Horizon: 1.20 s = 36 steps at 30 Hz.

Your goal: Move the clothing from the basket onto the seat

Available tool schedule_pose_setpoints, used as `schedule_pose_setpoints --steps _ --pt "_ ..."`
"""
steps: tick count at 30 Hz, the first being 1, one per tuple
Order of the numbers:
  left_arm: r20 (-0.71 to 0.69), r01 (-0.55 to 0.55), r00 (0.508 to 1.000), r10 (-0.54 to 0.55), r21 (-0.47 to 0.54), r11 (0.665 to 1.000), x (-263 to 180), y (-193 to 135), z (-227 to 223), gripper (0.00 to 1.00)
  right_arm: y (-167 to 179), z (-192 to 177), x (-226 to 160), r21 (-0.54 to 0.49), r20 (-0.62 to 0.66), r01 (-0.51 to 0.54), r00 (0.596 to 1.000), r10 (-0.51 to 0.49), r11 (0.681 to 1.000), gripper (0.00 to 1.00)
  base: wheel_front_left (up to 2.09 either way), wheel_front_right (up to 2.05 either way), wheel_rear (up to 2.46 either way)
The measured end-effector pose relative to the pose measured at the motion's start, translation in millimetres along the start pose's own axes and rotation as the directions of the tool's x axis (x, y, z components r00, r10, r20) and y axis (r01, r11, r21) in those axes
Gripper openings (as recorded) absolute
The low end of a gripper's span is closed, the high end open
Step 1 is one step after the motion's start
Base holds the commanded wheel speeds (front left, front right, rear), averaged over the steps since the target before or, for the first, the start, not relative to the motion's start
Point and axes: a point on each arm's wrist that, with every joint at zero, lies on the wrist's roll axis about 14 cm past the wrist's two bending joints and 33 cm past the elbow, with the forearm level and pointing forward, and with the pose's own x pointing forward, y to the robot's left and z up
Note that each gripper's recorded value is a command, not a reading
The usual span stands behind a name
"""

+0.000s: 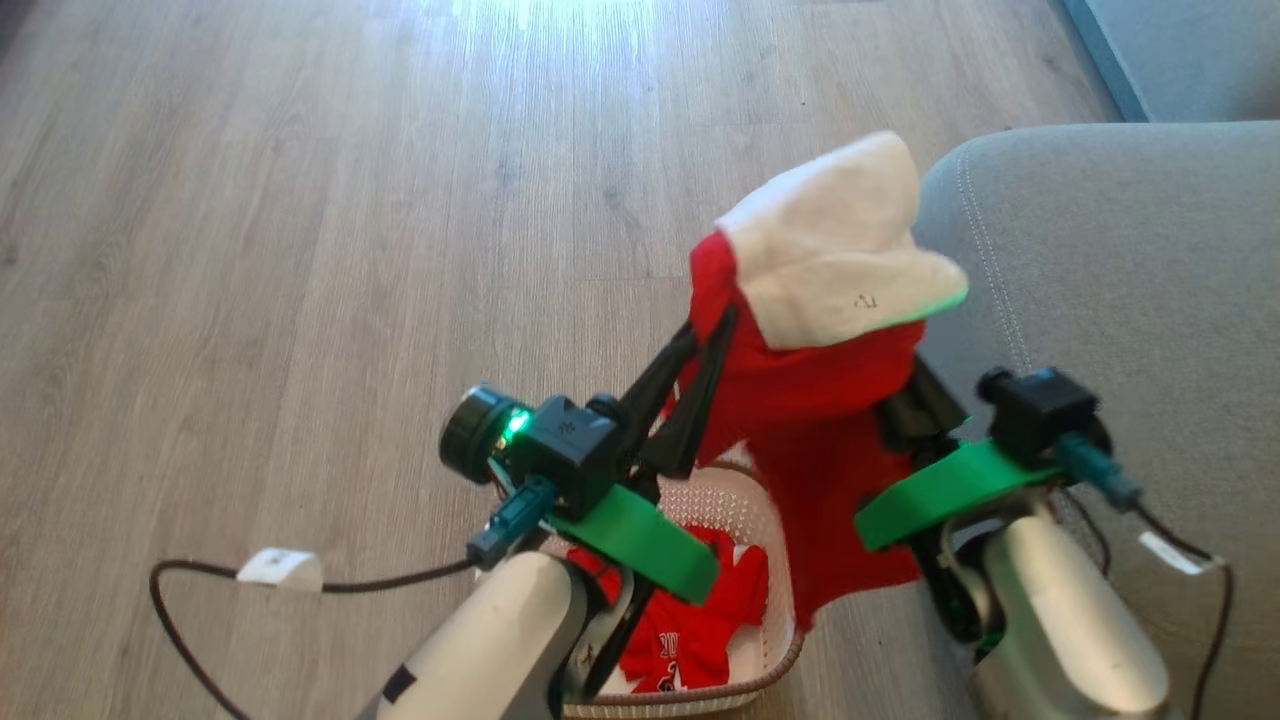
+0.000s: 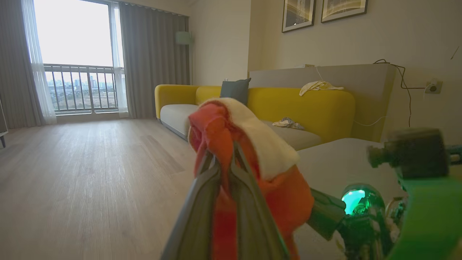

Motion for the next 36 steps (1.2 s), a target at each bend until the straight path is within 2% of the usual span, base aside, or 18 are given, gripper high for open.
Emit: schedule_pose_setpoints --steps 5,12,26,32,33,34,35,36 --pt "-0.069 0.011 0.998 -0.012 -0.008 1.000 -11.3 -0.2 -22.7 0.00 -16.3 22.0 1.7 0.017 0.070 0.050 0.996 -0.051 0.999 0.00 0.00 0.00 0.00" --pt "-0.148 0.050 0.988 -0.053 -0.022 0.998 -23.0 -6.5 -47.1 0.00 -20.1 39.3 0.8 0.021 0.125 0.061 0.990 -0.064 0.998 0.00 0.00 0.00 0.00" --pt "-0.308 0.125 0.943 -0.127 -0.028 0.992 -46.3 -23.9 -96.6 0.00 -12.7 31.9 -6.3 0.032 0.108 0.047 0.993 -0.050 0.998 0.00 0.00 0.00 0.00" --pt "-0.351 0.110 0.928 -0.124 -0.058 0.992 -54.1 -23.5 -110.2 0.00 -13.1 21.9 -11.3 0.036 0.078 0.053 0.995 -0.056 0.998 0.00 0.00 0.00 0.00" --pt "-0.352 0.111 0.928 -0.126 -0.061 0.992 -54.2 -24.3 -110.5 0.07 -13.5 22.0 -11.3 0.035 0.079 0.054 0.995 -0.056 0.998 0.00 0.00 0.00 0.00" --pt "-0.353 0.113 0.927 -0.127 -0.061 0.992 -54.5 -24.8 -110.9 0.38 -13.9 22.1 -11.4 0.035 0.079 0.055 0.995 -0.058 0.998 0.00 0.00 0.00 0.00" --pt "-0.356 0.115 0.926 -0.129 -0.059 0.992 -55.0 -25.2 -111.8 0.54 -15.0 22.7 -11.4 0.032 0.080 0.058 0.995 -0.060 0.998 0.00 0.00 0.00 0.00" --pt "-0.358 0.116 0.925 -0.129 -0.058 0.992 -55.5 -25.3 -112.6 0.85 -17.0 23.5 -11.4 0.031 0.083 0.064 0.994 -0.066 0.997 0.00 0.00 0.00 0.00"
